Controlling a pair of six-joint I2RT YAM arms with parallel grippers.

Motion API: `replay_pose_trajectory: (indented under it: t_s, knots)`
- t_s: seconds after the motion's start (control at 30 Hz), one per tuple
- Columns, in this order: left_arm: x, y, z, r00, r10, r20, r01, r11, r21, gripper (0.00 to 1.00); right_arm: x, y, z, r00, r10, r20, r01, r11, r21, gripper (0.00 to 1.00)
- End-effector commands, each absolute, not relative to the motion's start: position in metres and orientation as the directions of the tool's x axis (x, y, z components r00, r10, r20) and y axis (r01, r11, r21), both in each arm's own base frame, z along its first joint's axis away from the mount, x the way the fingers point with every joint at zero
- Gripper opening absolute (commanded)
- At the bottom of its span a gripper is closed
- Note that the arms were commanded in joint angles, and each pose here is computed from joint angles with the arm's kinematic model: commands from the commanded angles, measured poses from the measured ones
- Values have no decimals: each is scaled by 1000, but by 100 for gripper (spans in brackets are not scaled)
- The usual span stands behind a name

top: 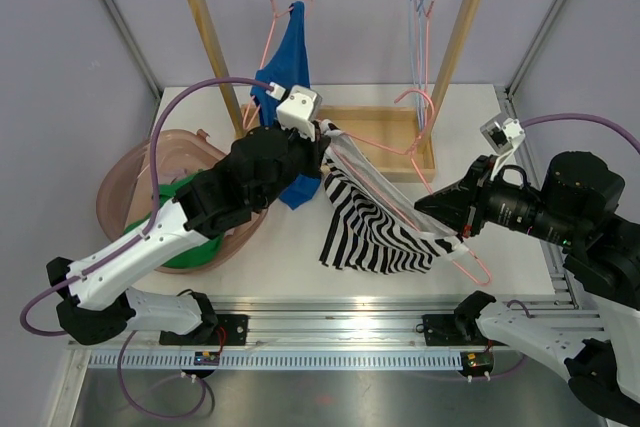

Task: Remove the tank top from the hanger

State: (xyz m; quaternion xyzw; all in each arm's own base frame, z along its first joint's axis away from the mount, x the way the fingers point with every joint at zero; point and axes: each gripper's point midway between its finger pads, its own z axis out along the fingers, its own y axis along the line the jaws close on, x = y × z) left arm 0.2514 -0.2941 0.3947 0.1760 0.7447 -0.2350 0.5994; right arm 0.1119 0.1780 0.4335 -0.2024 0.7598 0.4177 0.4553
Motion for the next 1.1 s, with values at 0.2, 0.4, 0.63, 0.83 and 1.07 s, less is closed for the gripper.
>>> replay_pose_trajectory:
  t_s: [0.2, 0.4, 0.63, 0.83, 1.07]
  knots:
    - [278, -163, 405, -152, -217, -964, -7, 976, -218, 0, 69, 177, 413, -379, -89, -921, -863, 393, 317, 0]
    - [277, -143, 386, -217, -243, -945, -2, 969, -249, 0, 33, 182, 421, -274, -72, -959, -949, 181, 257, 0]
    - [237, -201, 390, -261, -277, -925, 426, 827, -368, 0, 67, 193, 432, -170, 52, -984, -950, 258, 177, 0]
    - [182, -233, 397, -265, -294, -918, 716, 577, -391, 0, 99, 197, 461, -27, 270, -963, -932, 342, 122, 0]
    - [109, -284, 367, -286, -141, -948, 925, 217, -311, 0, 116, 190, 498, 147, 625, -767, -934, 343, 100, 0]
